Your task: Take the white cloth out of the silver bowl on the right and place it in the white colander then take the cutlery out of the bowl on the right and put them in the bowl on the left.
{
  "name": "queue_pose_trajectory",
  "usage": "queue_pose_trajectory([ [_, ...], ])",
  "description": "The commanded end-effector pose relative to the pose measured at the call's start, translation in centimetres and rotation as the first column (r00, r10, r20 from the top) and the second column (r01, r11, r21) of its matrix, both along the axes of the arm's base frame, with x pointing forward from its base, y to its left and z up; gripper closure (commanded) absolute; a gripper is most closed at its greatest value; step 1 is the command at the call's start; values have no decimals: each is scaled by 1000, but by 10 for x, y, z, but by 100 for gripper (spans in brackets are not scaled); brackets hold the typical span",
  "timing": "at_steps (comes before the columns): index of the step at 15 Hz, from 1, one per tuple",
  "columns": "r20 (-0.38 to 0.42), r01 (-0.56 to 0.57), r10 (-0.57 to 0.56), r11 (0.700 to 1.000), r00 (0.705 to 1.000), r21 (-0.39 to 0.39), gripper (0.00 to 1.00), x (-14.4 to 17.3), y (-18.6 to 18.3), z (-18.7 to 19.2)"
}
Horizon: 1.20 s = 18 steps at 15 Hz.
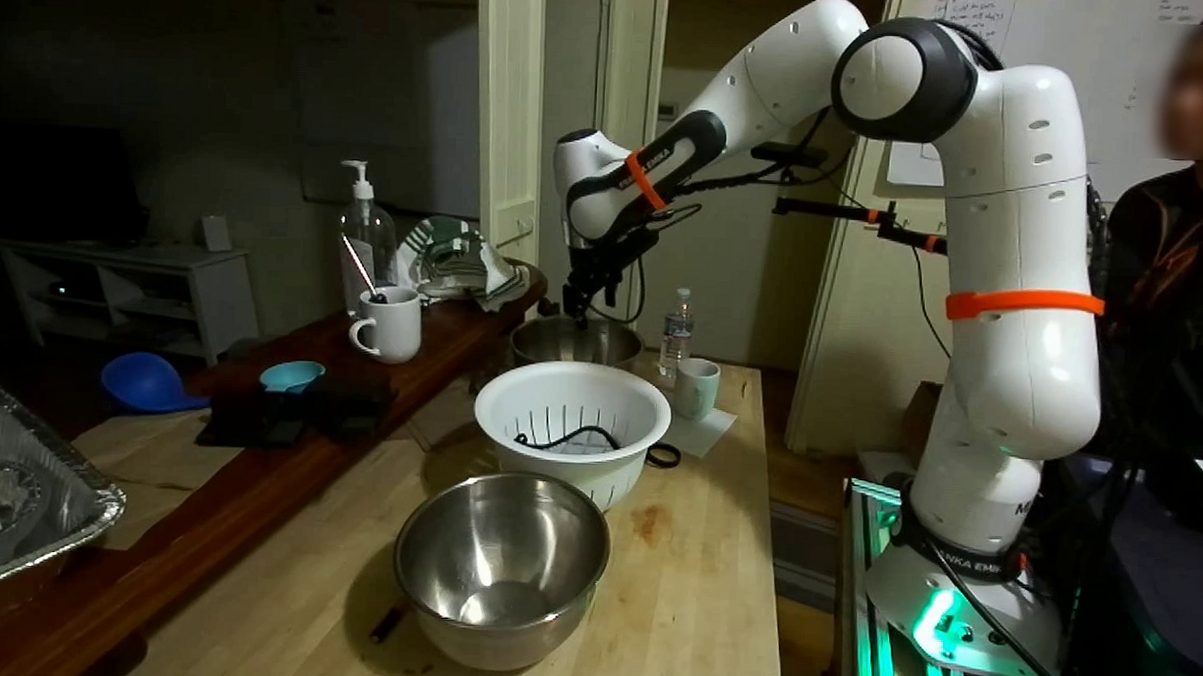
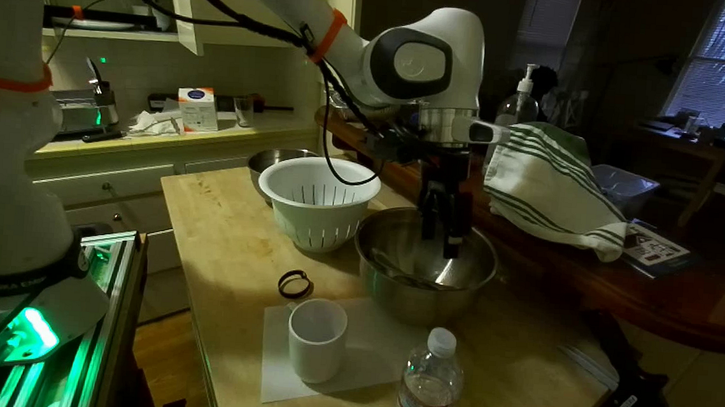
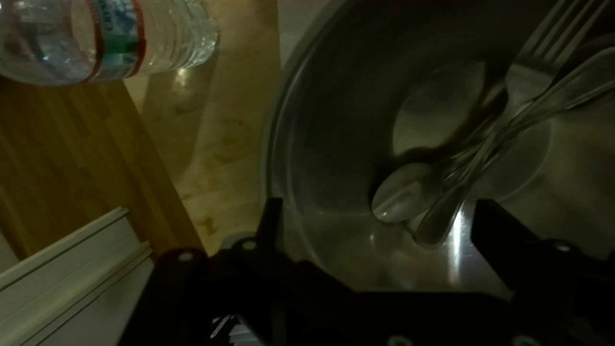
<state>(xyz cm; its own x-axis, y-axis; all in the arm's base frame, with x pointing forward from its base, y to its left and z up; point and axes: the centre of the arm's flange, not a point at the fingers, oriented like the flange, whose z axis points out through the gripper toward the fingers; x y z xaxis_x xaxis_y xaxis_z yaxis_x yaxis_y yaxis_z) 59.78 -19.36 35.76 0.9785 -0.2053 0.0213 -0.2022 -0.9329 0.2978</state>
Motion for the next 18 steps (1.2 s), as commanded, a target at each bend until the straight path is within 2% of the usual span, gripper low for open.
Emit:
queue_pose_trajectory([
  [1,-81,49,-42,995,996,87,0,2,14,-37],
  [2,-93,35,-25,993,995,111,0,-1,13,-35],
  [3,-57,22,-19,998,998,62,0,0,15,-29],
  [5,-75,28,-22,996,997,80,0,-1,16,-38],
  [8,-35,54,-51,994,998,98,0,17,14,-53],
  [10,-35,59,-55,990,998,129,0,28,9,-67],
  [13,-55,74,-64,979,996,192,0,37,5,-88],
  [18,-101,113,-91,964,991,239,0,39,-1,-128],
])
